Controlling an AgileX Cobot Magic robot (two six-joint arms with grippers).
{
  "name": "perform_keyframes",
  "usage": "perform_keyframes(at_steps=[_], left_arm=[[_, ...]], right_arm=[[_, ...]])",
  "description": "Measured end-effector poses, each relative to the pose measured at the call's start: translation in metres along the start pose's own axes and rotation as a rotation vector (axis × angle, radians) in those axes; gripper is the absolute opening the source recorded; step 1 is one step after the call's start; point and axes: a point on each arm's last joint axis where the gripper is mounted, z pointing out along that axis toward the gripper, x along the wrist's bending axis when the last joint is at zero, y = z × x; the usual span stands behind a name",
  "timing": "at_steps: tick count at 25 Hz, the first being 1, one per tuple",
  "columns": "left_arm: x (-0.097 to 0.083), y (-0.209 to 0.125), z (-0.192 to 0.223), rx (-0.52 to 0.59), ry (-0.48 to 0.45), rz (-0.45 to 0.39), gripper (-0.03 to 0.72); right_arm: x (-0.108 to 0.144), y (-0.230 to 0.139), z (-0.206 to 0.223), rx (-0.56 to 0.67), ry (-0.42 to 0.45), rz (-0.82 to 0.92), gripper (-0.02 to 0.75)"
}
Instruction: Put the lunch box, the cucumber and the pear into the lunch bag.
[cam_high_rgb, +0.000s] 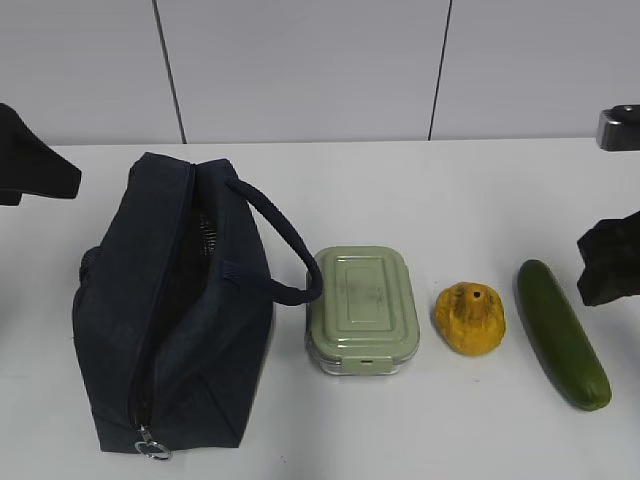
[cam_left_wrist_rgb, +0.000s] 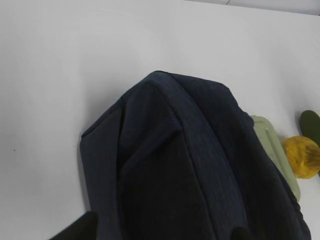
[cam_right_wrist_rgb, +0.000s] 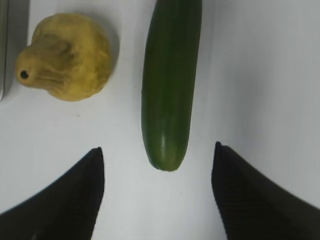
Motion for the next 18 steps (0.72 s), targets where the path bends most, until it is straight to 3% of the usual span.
perform_keyframes(at_steps=[9,18], left_arm=[[-0.02,-0.005,0.006,0.068,-0.069,0.078,0.486],[-0.022,-0.005,0.007,0.067,-0.075,0.084,0.486]], right_arm=[[0.003,0.025,0.052,0.107,0.029,0.011,0.538],[0.001,0.036,0.087,0.179,0.013,-0.007,0.539]])
